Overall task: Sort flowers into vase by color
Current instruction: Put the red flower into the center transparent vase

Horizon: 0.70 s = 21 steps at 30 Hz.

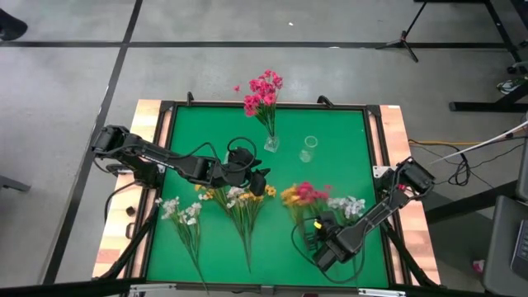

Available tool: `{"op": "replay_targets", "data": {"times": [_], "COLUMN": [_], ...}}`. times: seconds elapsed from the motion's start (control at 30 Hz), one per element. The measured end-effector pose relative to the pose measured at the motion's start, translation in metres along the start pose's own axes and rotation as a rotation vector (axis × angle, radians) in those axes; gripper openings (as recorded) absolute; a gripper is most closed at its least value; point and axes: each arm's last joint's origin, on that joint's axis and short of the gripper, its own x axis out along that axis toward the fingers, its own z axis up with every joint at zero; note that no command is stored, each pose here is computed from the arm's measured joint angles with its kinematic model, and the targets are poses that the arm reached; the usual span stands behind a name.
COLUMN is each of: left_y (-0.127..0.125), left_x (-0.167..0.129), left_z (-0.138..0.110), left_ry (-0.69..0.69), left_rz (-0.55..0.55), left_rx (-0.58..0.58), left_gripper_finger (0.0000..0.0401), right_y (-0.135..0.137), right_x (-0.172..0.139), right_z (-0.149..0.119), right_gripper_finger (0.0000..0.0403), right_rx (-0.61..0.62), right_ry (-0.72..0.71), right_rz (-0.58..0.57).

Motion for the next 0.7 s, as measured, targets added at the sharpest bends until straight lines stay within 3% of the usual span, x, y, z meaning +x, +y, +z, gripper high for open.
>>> {"op": "replay_targets", "data": {"times": [0.3, 0.7], "left_y": [0.0, 0.0], "left_x": [0.0, 0.0], "left_z": [0.0, 0.0], "left_ry": [0.0, 0.005], "left_rz": [0.0, -0.005], "left_rx": [0.0, 0.0], "left_gripper_finger": [0.0225, 0.0225], "right_y": [-0.002, -0.005], "right_x": [-0.004, -0.071], "right_z": [0.002, 0.015], "right_gripper_finger": [0.0005, 0.0003], "right_rx": [0.004, -0.033], "right_ry": [-0.059, -0.211], "right_rz": [-0.02, -0.217]}}
